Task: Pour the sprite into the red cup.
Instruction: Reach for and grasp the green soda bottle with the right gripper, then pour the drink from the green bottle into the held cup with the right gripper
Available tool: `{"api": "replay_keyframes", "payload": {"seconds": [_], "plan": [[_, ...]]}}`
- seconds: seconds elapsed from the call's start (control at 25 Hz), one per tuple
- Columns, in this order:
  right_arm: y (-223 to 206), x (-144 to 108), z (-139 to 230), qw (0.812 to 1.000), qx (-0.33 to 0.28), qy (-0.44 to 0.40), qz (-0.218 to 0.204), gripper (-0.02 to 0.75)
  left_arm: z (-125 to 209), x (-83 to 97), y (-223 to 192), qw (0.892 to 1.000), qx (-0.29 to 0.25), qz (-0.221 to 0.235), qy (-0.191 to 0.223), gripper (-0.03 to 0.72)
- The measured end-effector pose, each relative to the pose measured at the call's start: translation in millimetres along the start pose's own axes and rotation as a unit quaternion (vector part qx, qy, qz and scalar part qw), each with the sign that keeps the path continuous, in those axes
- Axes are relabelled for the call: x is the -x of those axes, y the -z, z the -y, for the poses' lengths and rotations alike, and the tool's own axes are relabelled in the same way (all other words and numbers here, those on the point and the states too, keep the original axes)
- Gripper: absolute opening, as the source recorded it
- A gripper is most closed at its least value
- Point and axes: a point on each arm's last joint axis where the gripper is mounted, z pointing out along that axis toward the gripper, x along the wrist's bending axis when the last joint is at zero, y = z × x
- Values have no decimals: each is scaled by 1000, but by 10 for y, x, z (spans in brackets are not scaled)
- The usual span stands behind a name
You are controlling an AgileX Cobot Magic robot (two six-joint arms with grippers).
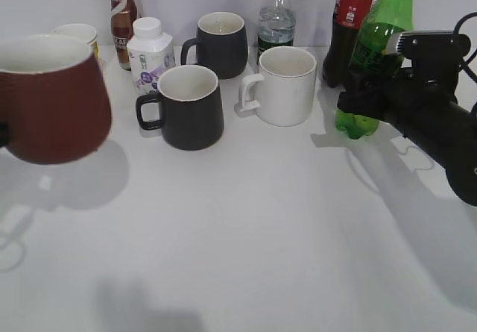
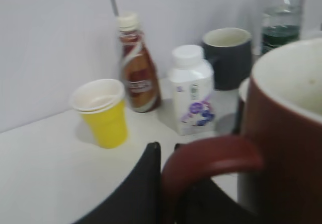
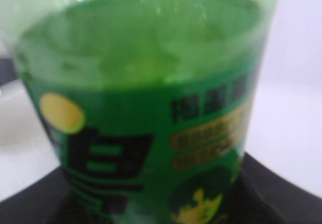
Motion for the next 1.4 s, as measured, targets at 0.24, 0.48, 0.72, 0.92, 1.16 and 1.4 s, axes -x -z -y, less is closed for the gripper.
{"api": "replay_keyframes", "payload": {"seconds": [0.24,0.48,0.72,0.92,1.16,1.4], "plan": [[83,-10,-223,1000,9,21,-1,418,-7,193,-26,999,0,48,-10,47],[313,-107,-713,994,38,93,-38,418,81,433,-179,994,-8,109,-15,47],[508,-269,-1037,972,74,191,-112,418,147,692,-442,986,-4,168,-15,47],[479,-342,-1096,951,55,265,-149,418,121,899,-725,979,-4,202,-20,47],[421,-381,-1269,941,81,290,-156,417,140,1015,-975,975,8,220,-17,47],[322,-417,-1326,930,92,313,-168,417,50,1045,-1024,972,34,231,-28,47]]}}
